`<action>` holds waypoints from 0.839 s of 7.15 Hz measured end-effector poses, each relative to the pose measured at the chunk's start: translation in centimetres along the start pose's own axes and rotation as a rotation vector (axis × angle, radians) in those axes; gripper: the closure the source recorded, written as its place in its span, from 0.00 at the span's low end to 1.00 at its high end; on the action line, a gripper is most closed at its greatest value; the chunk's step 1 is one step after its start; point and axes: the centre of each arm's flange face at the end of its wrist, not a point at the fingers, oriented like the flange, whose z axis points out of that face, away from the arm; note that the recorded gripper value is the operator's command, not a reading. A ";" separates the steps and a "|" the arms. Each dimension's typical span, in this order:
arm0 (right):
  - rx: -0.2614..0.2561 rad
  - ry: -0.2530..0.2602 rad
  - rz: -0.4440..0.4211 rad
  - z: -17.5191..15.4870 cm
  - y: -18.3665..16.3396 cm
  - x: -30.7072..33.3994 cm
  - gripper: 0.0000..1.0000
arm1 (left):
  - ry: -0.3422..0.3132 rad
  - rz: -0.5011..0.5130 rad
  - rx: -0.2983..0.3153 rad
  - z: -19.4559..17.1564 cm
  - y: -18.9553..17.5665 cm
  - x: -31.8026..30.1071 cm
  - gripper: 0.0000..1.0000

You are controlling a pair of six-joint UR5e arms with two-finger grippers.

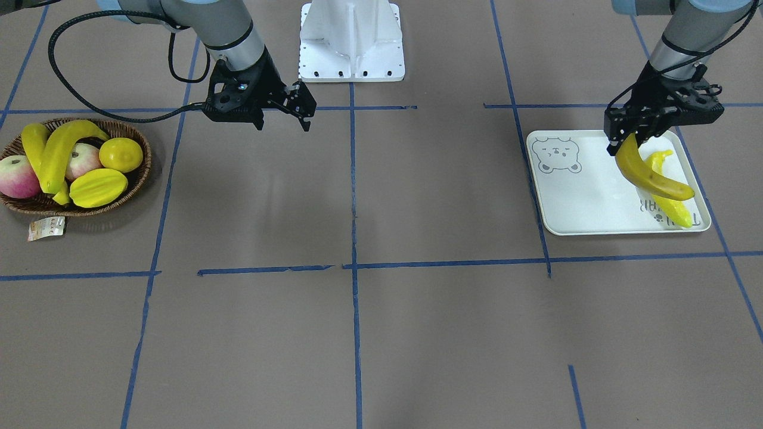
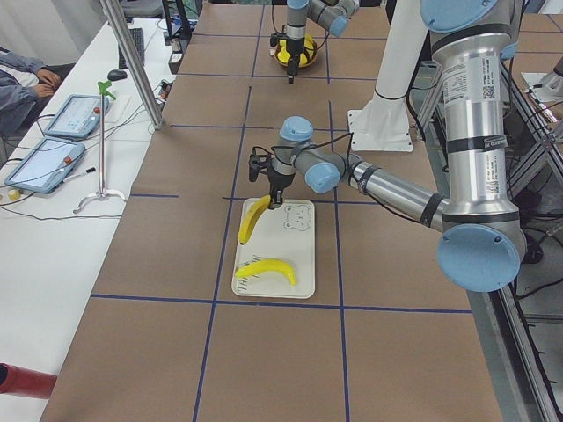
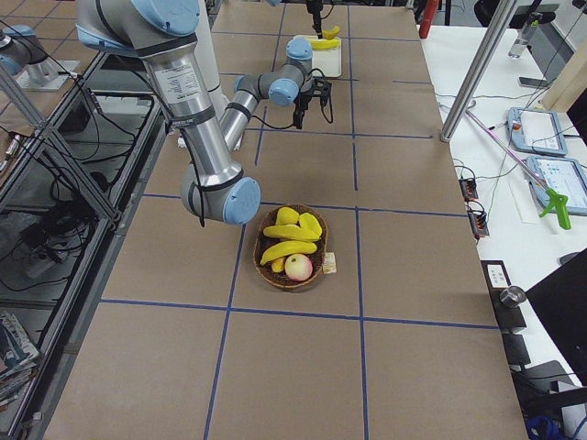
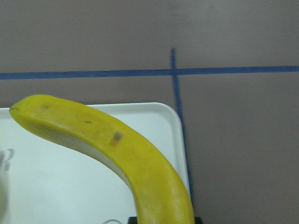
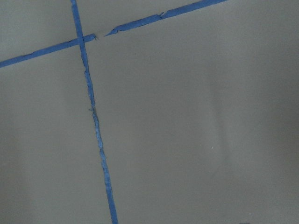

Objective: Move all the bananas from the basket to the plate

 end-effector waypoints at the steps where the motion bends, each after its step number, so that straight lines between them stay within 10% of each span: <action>1: 0.001 0.001 -0.005 0.0 -0.1 0.1 0.00 | 0.023 -0.006 0.019 1.1 0.1 -0.9 0.98; 6: 0.002 -0.001 -0.012 -0.1 -0.1 0.0 0.00 | 0.165 0.137 0.089 6.4 2.2 -7.2 0.96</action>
